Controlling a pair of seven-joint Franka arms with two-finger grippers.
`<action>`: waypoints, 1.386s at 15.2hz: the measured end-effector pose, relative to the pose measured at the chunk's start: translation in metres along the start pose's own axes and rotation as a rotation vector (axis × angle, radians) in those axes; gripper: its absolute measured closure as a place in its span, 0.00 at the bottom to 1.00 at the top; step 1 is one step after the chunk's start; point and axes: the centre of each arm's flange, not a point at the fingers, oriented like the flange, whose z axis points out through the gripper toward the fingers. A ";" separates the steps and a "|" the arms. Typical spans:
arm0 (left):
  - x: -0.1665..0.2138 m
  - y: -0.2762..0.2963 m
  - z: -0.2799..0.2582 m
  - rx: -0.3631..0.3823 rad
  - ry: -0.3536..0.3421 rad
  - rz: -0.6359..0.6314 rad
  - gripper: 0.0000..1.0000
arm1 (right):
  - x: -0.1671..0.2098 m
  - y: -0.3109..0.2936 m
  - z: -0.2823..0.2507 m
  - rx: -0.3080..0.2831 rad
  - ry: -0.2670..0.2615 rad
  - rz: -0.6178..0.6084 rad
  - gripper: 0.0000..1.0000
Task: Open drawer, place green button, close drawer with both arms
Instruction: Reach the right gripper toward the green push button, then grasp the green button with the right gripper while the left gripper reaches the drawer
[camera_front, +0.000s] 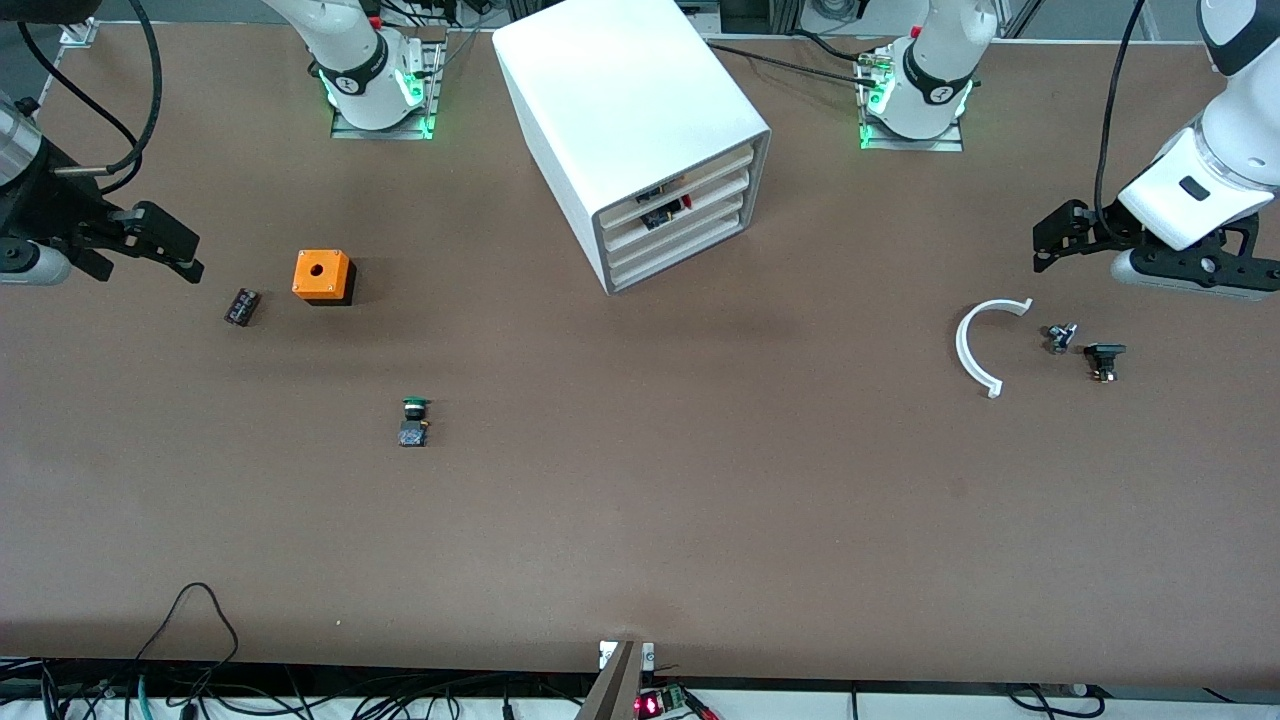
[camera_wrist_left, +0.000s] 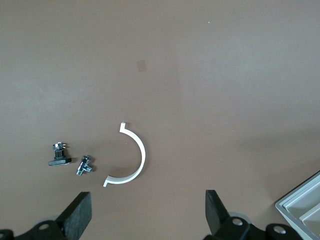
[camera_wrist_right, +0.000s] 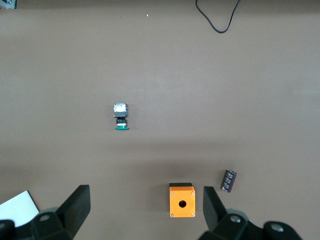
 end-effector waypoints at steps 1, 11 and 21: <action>0.000 0.000 0.000 0.000 0.000 0.000 0.00 | 0.000 0.000 0.000 0.000 0.000 0.000 0.00; 0.000 0.000 0.000 0.000 0.000 0.000 0.00 | 0.013 -0.008 0.043 -0.003 -0.071 -0.013 0.00; -0.001 0.065 0.018 -0.011 -0.087 0.115 0.00 | 0.052 -0.068 0.172 0.010 -0.108 -0.086 0.00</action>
